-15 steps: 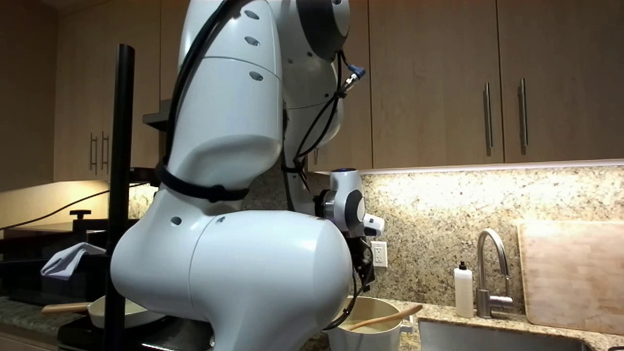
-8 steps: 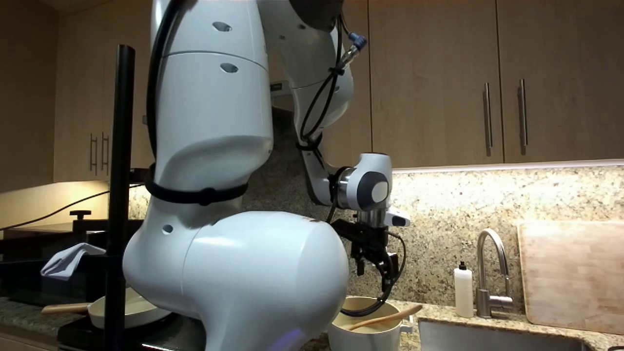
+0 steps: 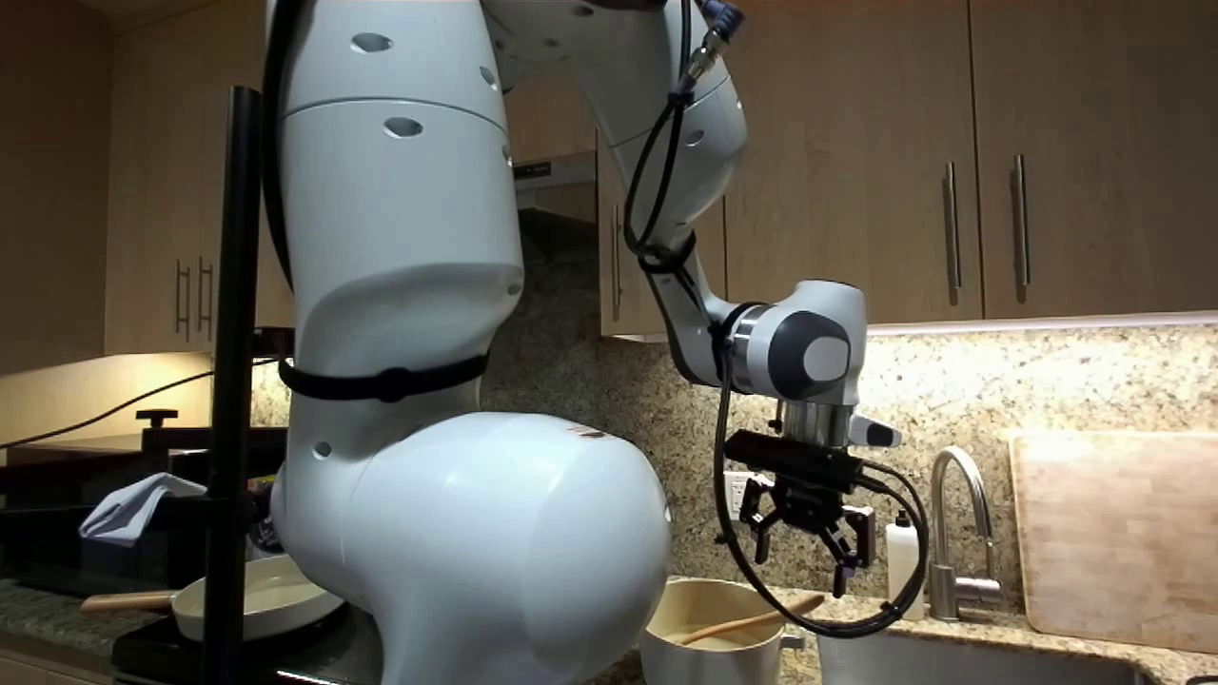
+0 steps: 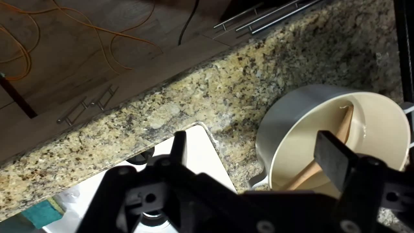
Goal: Pick up the cooking stick and stir in the pot
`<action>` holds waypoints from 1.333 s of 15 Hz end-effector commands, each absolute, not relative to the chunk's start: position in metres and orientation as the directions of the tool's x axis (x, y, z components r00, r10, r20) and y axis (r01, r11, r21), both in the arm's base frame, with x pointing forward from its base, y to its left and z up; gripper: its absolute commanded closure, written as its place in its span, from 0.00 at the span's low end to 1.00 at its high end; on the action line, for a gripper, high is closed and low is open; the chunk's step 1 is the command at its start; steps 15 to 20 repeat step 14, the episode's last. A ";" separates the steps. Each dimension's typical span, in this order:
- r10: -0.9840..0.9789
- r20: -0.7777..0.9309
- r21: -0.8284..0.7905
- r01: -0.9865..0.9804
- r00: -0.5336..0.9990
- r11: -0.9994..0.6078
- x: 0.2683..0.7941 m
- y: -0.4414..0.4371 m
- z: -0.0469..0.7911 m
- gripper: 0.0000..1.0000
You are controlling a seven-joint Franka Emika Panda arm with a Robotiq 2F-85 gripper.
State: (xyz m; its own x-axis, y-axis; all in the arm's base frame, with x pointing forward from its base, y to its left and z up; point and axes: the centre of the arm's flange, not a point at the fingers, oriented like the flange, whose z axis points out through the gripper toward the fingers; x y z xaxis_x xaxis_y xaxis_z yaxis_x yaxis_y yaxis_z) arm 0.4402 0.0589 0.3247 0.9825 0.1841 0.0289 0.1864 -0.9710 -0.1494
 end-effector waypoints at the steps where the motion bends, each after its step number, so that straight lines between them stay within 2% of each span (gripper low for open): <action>1: 0.291 0.018 -0.160 0.290 0.957 -0.944 0.434 0.033 0.307 0.00; 2: 0.235 0.024 -0.146 0.236 0.972 -0.961 0.439 0.043 0.319 0.00; 20: 0.269 0.011 -0.144 0.268 0.963 -0.953 0.437 0.038 0.310 0.00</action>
